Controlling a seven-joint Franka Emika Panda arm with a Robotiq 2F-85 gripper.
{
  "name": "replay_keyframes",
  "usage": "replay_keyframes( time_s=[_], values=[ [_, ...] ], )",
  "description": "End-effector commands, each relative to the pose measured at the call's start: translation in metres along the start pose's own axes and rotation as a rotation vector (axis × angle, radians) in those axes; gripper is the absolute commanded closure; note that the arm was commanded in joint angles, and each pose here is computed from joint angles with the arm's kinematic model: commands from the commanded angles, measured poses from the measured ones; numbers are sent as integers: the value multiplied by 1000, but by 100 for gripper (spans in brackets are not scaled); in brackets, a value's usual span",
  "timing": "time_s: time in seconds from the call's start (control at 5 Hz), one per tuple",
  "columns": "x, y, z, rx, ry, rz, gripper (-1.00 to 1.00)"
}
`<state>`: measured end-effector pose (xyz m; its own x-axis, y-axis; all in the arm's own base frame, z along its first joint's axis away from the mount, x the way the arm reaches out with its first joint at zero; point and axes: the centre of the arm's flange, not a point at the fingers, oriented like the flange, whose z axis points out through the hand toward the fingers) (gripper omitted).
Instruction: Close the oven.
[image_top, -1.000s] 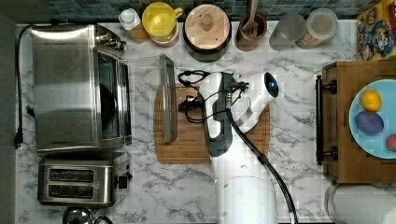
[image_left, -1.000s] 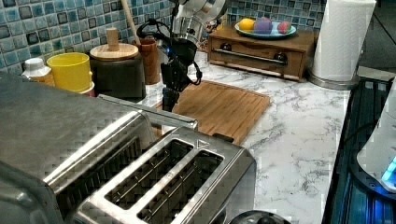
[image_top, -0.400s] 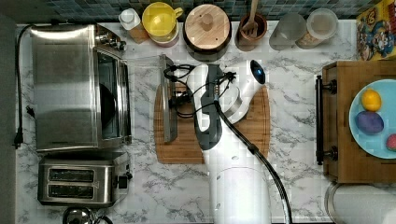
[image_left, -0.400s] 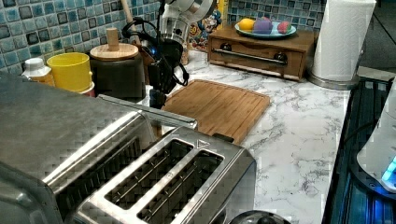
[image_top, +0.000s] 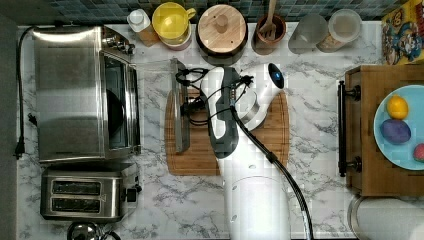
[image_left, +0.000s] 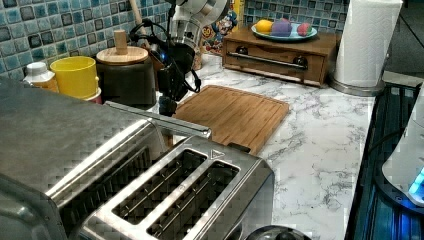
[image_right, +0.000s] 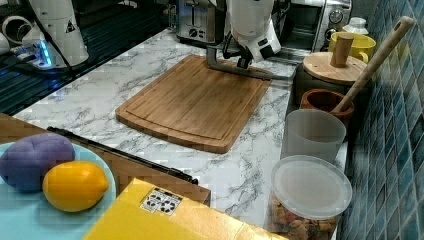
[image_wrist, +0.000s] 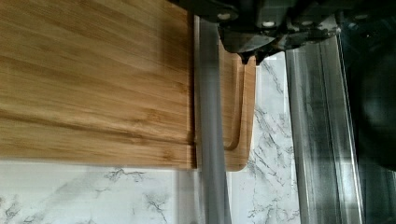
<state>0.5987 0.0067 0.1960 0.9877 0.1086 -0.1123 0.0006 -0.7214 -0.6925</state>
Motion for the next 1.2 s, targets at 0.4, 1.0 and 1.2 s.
replay_keyframes(
  time_s=[0.4, 1.0, 1.2],
  values=[
    [16, -178, -11, 66, 36, -228, 100],
    [11, -299, -13, -59, 38, -304, 100],
    [14, -331, 8, -199, 1, -316, 100]
  ],
)
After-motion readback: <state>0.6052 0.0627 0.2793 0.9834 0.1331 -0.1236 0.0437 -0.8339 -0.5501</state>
